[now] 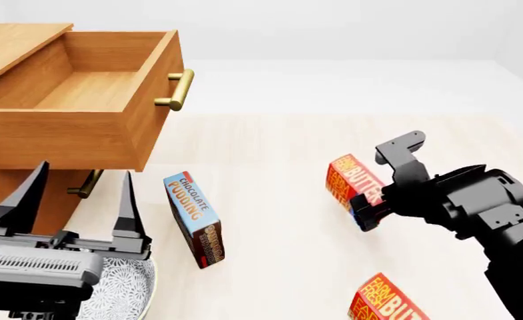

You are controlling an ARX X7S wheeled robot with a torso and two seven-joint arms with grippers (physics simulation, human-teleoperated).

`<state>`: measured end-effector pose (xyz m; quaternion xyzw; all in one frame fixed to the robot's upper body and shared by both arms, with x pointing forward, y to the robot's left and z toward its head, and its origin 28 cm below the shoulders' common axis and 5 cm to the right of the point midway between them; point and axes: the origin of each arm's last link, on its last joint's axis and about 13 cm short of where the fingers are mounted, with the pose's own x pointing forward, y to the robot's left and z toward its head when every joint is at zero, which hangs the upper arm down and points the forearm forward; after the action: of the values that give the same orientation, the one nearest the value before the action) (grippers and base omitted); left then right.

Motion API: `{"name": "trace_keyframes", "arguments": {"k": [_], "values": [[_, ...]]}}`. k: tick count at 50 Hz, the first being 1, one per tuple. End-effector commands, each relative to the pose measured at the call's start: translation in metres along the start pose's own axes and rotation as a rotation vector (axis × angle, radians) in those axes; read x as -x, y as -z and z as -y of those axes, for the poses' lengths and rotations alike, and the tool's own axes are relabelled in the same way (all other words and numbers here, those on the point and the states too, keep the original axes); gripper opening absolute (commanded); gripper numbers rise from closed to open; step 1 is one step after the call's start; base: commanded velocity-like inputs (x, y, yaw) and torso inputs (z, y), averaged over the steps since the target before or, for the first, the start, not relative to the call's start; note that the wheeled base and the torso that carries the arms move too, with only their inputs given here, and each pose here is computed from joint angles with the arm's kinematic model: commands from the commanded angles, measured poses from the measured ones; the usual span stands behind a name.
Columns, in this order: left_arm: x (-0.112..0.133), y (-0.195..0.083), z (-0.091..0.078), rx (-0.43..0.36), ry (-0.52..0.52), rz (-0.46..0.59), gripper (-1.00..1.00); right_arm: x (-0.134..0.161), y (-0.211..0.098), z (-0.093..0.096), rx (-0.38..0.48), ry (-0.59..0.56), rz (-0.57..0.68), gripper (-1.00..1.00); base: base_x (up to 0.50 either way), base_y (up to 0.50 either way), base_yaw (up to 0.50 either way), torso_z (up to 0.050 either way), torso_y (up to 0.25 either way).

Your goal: Put the butter at the front in the top drawer of the cabinet and close it.

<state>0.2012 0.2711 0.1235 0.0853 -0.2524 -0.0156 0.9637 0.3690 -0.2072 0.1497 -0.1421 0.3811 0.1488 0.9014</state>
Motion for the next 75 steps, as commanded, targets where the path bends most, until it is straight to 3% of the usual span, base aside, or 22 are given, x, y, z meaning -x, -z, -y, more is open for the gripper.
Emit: {"name": "trace_keyframes", "arguments": {"k": [1,22,35,48,60,69,73,75], "values": [[0.001,-0.004,0.000,0.002,-0.003,0.003,1.00,0.019,-0.027,0.006,0.017,0.125,0.229,-1.00,0.00,0.00,0.00,0.000,0.000],[-0.002,-0.011,0.001,-0.002,0.002,0.011,1.00,0.044,-0.022,-0.018,0.040,0.229,0.420,-1.00,0.00,0.00,0.00,0.000,0.001],[-0.004,-0.009,-0.001,-0.009,0.005,0.019,1.00,0.073,-0.030,-0.038,0.147,0.382,0.585,-1.00,0.00,0.00,0.00,0.000,0.002],[-0.009,-0.015,-0.002,-0.034,0.031,0.029,1.00,0.103,-0.032,-0.048,0.267,0.494,0.660,-1.00,0.00,0.00,0.00,0.000,0.002],[-0.029,-0.045,-0.010,-0.215,0.124,0.076,1.00,0.122,-0.031,-0.048,0.294,0.563,0.683,-1.00,0.00,0.00,0.00,0.000,0.001],[-0.055,-0.072,-0.015,-0.369,0.203,0.158,1.00,0.134,-0.035,-0.050,0.383,0.613,0.714,-1.00,0.00,0.00,0.00,0.000,0.001],[-0.075,-0.085,-0.018,-0.470,0.245,0.209,1.00,0.135,-0.037,-0.050,0.468,0.679,0.714,-1.00,0.00,0.00,0.00,0.004,0.003],[-0.082,-0.090,-0.018,-0.515,0.267,0.235,1.00,0.137,-0.038,-0.050,0.466,0.680,0.725,-1.00,0.00,0.00,0.00,0.000,0.000]]}}
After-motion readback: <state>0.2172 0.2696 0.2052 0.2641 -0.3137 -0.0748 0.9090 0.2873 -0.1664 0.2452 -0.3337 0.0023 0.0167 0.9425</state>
